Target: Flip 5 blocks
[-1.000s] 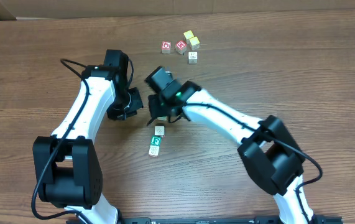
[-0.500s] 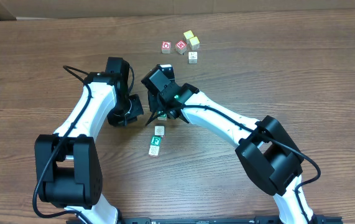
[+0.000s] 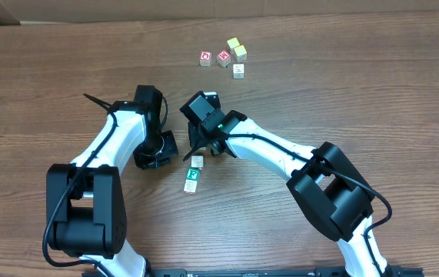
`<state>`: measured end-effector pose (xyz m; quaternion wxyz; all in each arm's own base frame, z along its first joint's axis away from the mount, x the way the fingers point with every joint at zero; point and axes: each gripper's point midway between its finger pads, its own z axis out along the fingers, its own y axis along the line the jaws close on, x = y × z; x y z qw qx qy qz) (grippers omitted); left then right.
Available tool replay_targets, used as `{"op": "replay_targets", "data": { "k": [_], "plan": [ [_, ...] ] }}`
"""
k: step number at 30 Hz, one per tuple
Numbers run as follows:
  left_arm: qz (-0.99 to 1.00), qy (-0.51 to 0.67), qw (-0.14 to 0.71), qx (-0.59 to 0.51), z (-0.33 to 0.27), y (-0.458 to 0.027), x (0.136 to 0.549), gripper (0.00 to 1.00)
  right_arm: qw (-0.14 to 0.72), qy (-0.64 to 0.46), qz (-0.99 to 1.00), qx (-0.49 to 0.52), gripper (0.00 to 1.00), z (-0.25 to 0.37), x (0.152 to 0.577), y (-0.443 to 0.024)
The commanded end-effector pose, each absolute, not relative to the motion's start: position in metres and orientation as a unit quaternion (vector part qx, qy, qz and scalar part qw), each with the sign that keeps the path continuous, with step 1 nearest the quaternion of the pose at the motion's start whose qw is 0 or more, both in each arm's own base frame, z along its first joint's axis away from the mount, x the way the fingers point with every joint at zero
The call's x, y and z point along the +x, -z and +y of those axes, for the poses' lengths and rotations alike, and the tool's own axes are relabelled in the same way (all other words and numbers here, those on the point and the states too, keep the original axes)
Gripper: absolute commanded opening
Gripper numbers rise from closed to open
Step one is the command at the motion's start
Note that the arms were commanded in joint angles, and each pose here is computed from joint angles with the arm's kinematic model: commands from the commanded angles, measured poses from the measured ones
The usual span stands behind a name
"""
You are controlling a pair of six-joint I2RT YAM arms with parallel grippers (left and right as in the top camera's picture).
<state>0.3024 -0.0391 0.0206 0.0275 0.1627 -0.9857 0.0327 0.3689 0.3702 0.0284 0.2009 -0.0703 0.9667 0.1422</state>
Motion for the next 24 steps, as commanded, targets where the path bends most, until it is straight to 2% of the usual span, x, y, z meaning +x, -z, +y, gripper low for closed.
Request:
{"op": "replay_targets", "data": {
  "k": [1,8,15,24],
  "plan": [
    [-0.987,-0.053,0.031,0.151,-0.049,-0.022,0.3,0.04,0.173,-0.158,0.969,-0.077,0.04,0.375,0.358,-0.021],
    [-0.986,-0.055,0.034,0.151,-0.05,-0.022,0.299,0.04,0.14,-0.159,0.974,-0.083,0.04,0.373,0.344,-0.016],
    [-0.986,-0.056,0.033,0.151,-0.05,-0.022,0.299,0.04,0.141,-0.16,0.973,-0.083,0.04,0.373,0.344,-0.021],
    [-0.987,-0.053,0.042,0.142,-0.052,-0.019,0.293,0.04,0.149,-0.166,0.972,-0.068,0.04,0.361,0.346,-0.076]
  ]
}}
